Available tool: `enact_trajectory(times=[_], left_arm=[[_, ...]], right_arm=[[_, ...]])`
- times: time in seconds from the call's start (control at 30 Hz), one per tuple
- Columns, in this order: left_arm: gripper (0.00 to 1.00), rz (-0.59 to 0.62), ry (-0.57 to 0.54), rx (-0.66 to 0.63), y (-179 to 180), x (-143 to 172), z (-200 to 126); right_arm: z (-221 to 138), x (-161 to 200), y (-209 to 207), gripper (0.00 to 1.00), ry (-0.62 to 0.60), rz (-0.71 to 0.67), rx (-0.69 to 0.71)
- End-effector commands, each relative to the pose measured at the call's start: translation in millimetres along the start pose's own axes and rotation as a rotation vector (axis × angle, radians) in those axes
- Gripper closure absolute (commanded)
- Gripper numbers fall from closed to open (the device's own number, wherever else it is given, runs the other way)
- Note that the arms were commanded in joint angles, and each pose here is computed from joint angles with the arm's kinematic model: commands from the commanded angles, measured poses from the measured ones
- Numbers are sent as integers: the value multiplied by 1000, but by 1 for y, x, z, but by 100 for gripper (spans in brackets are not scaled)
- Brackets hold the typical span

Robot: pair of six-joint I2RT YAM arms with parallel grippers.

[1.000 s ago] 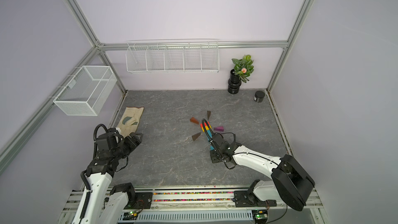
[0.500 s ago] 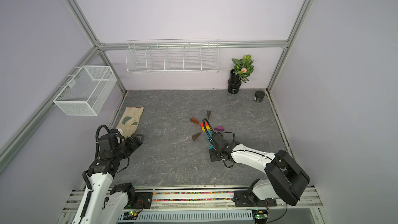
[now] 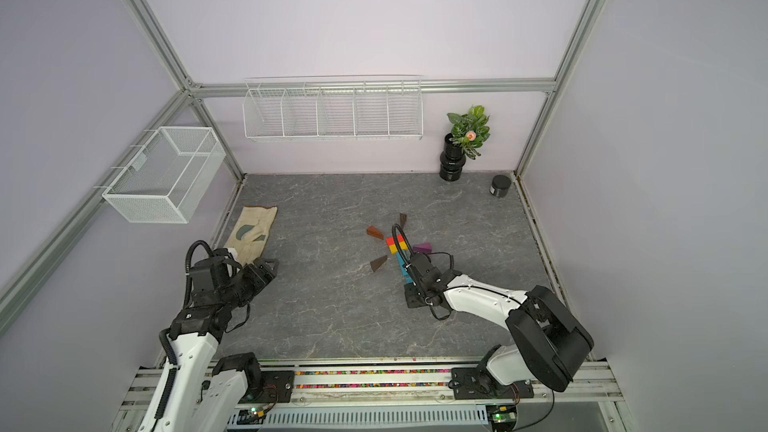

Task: Assemble a small pinwheel with building blocks
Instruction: Assemble the building block at the center of the board.

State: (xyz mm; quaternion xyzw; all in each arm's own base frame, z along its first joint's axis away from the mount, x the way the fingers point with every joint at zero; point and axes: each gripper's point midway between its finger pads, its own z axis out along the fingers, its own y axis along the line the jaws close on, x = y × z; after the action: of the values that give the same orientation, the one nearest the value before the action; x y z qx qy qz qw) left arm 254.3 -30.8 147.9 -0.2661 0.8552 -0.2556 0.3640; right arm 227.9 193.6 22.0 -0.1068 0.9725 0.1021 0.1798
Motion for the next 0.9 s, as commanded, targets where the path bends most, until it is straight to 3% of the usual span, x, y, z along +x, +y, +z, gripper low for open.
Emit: enact_trajectory(times=[0.0, 0.63, 0.87], left_arm=[[17, 13, -1, 9, 0, 2, 3], [17, 17, 4, 11, 0, 4, 4], [17, 17, 7, 9, 1, 5, 5]], right_arm=[[5, -1, 0, 68, 16, 4, -2], [10, 0, -2, 66, 29, -1, 9], [10, 0, -3, 59, 32, -1, 16]])
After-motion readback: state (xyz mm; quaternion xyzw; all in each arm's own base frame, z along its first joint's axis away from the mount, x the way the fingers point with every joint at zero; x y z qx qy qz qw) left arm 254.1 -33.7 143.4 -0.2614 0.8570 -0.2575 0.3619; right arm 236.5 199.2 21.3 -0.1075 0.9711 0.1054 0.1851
